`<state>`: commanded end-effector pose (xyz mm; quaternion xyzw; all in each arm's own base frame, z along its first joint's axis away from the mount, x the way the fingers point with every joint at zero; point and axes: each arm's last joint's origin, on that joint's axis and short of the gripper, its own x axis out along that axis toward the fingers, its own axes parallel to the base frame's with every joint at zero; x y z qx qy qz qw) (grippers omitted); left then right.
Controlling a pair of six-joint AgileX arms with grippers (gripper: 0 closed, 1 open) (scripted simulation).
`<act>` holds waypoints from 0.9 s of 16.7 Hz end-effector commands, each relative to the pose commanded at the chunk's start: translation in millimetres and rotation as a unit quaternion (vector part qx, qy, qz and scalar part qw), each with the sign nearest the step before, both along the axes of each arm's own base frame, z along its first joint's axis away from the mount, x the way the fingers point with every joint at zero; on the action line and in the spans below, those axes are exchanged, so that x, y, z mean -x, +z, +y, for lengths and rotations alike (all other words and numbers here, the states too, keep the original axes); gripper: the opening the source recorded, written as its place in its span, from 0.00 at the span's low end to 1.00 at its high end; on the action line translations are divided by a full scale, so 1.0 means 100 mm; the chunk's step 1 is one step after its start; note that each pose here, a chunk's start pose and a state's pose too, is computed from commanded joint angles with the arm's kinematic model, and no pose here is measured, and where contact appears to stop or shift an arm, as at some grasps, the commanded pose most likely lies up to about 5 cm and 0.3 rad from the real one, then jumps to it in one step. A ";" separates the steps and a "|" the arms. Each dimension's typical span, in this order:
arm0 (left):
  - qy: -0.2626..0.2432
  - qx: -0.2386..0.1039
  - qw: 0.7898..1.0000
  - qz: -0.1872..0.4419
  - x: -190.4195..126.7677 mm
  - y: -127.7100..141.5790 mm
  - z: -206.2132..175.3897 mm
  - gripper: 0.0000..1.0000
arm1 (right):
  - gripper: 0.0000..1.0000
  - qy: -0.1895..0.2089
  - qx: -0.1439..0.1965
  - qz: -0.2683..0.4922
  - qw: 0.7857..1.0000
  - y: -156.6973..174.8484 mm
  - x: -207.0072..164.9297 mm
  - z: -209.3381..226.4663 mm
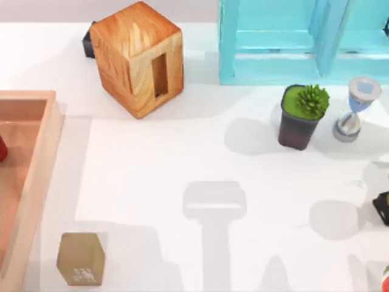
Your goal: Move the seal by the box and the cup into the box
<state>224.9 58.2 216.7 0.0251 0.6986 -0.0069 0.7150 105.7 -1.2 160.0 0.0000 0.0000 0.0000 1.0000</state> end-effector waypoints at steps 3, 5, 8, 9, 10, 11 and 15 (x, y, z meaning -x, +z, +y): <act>-0.001 -0.002 1.000 0.004 -0.02 -0.23 0.04 0.00 | 1.00 0.000 0.000 0.000 1.000 0.00 0.00 0.00; 0.002 -0.003 1.000 0.007 0.00 -0.39 0.07 0.00 | 1.00 0.000 0.000 0.000 1.000 0.00 0.00 0.00; 0.010 -0.002 1.000 0.005 0.05 -0.53 0.10 0.00 | 1.00 0.000 0.000 0.000 1.000 0.00 0.00 0.00; 0.010 -0.001 1.000 0.005 0.05 -0.53 0.11 0.00 | 1.00 0.000 0.000 0.000 1.000 0.00 0.00 0.00; 0.010 -0.001 1.000 0.005 0.05 -0.53 0.11 0.00 | 1.00 0.000 0.000 0.000 1.000 0.00 0.00 0.00; 0.010 -0.001 1.000 0.005 0.05 -0.53 0.11 0.00 | 1.00 0.000 0.000 0.000 1.000 0.00 0.00 0.00; 0.010 -0.001 1.000 0.005 0.05 -0.53 0.11 0.23 | 1.00 0.000 0.000 0.000 1.000 0.00 0.00 0.00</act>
